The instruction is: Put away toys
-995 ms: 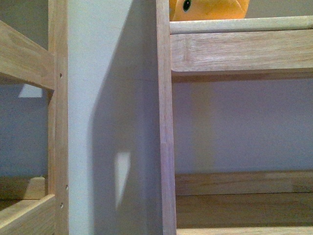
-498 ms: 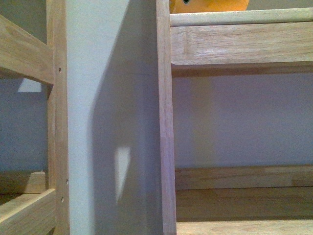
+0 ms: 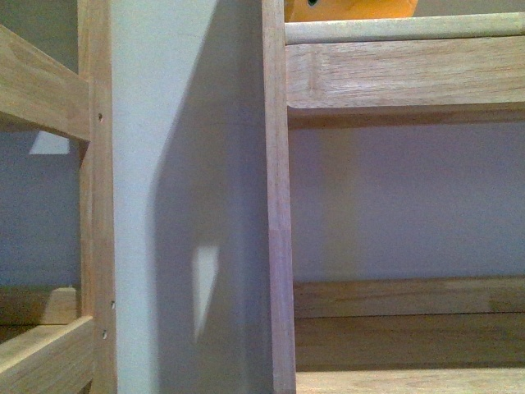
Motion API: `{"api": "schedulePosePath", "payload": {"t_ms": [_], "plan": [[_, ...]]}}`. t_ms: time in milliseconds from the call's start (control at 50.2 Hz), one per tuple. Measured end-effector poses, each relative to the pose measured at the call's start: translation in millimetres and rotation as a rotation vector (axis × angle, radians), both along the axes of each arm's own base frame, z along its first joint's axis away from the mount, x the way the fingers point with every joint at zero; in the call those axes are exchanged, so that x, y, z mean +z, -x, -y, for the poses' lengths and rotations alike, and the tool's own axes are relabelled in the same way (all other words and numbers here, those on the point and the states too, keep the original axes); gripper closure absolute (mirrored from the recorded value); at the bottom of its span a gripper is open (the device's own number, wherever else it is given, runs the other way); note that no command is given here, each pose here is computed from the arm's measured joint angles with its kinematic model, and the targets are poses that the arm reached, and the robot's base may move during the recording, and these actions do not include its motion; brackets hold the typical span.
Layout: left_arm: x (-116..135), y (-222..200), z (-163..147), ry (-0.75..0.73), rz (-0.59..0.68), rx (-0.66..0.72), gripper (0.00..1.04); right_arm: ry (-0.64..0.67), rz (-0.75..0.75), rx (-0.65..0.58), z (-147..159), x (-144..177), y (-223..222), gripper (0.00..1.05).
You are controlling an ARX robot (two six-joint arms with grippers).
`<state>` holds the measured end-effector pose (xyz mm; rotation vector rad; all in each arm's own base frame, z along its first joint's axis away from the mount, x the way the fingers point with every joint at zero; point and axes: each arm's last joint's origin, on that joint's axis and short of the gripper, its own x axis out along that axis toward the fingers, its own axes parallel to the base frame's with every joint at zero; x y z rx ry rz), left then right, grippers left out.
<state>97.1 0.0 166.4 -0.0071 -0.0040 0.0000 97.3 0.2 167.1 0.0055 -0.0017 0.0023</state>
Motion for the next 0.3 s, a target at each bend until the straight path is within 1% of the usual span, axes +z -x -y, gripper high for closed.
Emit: {"api": "schedulePosePath", "payload": {"t_ms": [80, 299], "plan": [[0.0, 0.0, 0.0, 0.0, 0.0, 0.0, 0.06, -0.004, 0.0, 0.0, 0.0, 0.0, 0.0, 0.0], [0.0, 0.0, 0.0, 0.0, 0.0, 0.0, 0.06, 0.002, 0.0, 0.0, 0.0, 0.0, 0.0, 0.0]]}}
